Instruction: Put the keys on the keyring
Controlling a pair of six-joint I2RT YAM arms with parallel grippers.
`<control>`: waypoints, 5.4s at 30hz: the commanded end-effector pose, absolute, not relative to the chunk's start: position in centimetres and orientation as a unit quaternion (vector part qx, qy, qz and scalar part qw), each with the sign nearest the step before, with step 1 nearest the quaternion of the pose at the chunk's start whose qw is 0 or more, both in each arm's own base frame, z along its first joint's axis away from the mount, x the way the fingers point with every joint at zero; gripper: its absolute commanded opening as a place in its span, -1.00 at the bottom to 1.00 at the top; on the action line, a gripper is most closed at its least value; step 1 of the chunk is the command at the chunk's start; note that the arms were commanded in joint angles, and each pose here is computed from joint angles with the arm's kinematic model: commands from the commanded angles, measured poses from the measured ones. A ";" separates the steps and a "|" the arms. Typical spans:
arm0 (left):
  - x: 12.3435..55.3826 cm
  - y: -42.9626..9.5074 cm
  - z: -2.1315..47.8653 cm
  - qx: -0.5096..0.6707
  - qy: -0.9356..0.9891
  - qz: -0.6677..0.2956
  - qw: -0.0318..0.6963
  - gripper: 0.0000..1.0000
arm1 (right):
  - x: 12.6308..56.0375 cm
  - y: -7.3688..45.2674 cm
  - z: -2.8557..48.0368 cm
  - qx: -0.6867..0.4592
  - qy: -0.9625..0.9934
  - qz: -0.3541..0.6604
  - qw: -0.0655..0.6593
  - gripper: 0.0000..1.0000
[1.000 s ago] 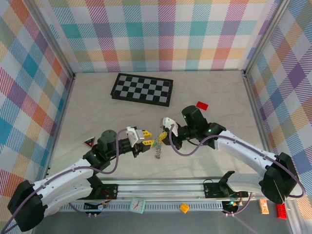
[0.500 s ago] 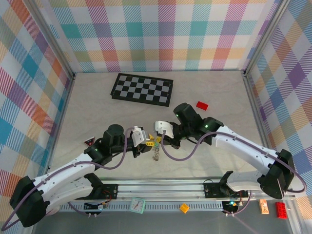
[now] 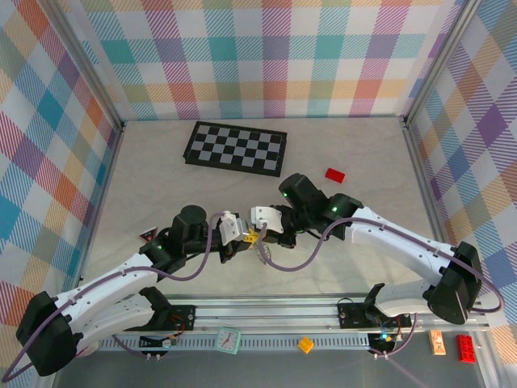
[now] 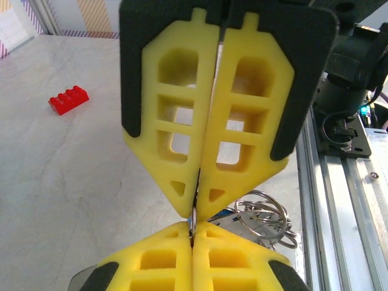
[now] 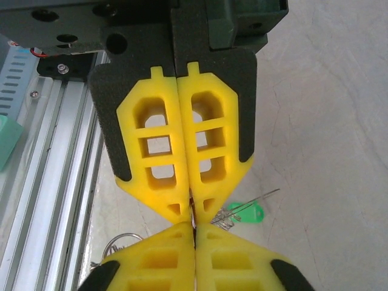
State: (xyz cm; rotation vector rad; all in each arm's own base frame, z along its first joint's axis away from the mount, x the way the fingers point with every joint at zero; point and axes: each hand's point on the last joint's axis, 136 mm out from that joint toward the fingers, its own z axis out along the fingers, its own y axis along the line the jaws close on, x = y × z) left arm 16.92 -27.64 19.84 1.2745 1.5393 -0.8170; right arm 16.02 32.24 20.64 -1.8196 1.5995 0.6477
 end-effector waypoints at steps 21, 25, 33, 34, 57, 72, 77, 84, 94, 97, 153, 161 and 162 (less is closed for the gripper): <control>17.8 -27.4 22.8 0.466 0.577 -0.345 0.576 -1.00 | 16.9 31.2 22.7 -0.332 0.806 0.422 0.249 -0.35; 17.8 -27.3 22.8 0.463 0.576 -0.344 0.580 -1.00 | 16.7 31.4 22.7 -0.330 0.807 0.429 0.237 -0.46; 17.8 -27.4 22.9 0.463 0.575 -0.346 0.579 -1.00 | 16.9 31.7 23.1 -0.327 0.804 0.434 0.240 -0.62; 17.8 -27.4 22.9 0.463 0.575 -0.346 0.579 -1.00 | 16.9 31.6 23.0 -0.326 0.805 0.434 0.240 -0.65; 17.1 -27.5 24.4 0.457 0.544 -0.369 0.599 -1.00 | 17.8 31.4 21.2 -0.307 0.818 0.437 0.215 -1.00; 17.0 -27.8 24.2 0.449 0.538 -0.386 0.599 -1.00 | 18.1 30.2 22.7 -0.378 0.759 0.433 0.305 -0.30; 16.7 -28.1 23.9 0.456 0.536 -0.397 0.590 -1.00 | 16.9 29.9 25.2 -0.499 0.619 0.406 0.451 -0.21; 16.3 -28.5 23.9 0.463 0.529 -0.412 0.579 -1.00 | 16.2 30.8 25.2 -0.552 0.583 0.406 0.436 -0.22; 16.1 -28.6 24.0 0.465 0.526 -0.419 0.575 -1.00 | 15.9 31.2 23.8 -0.567 0.583 0.411 0.412 -0.48; 16.1 -28.6 24.1 0.464 0.524 -0.422 0.577 -1.00 | 15.9 31.4 23.7 -0.569 0.582 0.416 0.406 -0.59; 16.8 -28.3 23.2 0.504 0.570 -0.362 0.539 -1.00 | 16.7 29.7 22.7 -0.548 0.679 0.322 0.366 -0.33; 17.0 -28.1 23.0 0.493 0.570 -0.359 0.551 -1.00 | 15.8 30.4 22.7 -0.496 0.696 0.389 0.344 -0.34; 17.0 -28.1 23.0 0.492 0.570 -0.359 0.551 -1.00 | 15.8 30.6 22.8 -0.487 0.699 0.398 0.339 -0.34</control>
